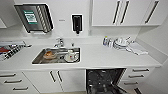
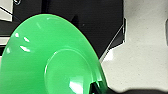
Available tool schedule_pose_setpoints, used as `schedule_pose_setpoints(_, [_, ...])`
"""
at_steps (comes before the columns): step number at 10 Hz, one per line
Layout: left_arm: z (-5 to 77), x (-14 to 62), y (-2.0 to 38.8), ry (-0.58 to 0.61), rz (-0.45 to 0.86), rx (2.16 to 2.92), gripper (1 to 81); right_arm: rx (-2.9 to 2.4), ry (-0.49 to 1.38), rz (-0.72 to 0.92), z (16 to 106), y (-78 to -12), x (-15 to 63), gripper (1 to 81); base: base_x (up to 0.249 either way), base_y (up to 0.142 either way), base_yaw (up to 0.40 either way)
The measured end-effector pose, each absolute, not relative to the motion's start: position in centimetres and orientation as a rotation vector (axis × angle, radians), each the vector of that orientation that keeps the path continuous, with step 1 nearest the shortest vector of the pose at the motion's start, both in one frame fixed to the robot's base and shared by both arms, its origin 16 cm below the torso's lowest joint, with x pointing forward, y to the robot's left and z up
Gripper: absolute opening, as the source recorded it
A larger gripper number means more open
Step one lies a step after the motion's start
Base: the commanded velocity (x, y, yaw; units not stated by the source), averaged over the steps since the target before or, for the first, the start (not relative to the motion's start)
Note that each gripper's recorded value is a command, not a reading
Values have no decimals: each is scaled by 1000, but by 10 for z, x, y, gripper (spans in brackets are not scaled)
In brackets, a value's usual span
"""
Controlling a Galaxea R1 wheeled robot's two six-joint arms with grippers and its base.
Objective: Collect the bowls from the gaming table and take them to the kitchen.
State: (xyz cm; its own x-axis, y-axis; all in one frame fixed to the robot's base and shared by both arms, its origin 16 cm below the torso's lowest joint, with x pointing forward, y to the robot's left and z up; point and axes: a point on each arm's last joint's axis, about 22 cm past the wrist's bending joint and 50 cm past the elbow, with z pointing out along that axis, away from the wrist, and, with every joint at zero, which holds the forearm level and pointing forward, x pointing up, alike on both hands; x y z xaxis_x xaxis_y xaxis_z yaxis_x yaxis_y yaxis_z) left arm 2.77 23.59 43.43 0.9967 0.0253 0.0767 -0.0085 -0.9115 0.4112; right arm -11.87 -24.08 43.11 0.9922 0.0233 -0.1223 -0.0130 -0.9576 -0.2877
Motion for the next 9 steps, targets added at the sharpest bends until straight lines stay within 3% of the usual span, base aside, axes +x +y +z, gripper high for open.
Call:
schedule_pose_setpoints(5, [458,40,248,38,-18,2623,10,-2820,26,339,442,-237,-159,10,0,0,0])
schedule_pose_setpoints(9, [485,104,256,14,22,2577,10,-2823,26,333,440,-239,-154,10,0,0,0])
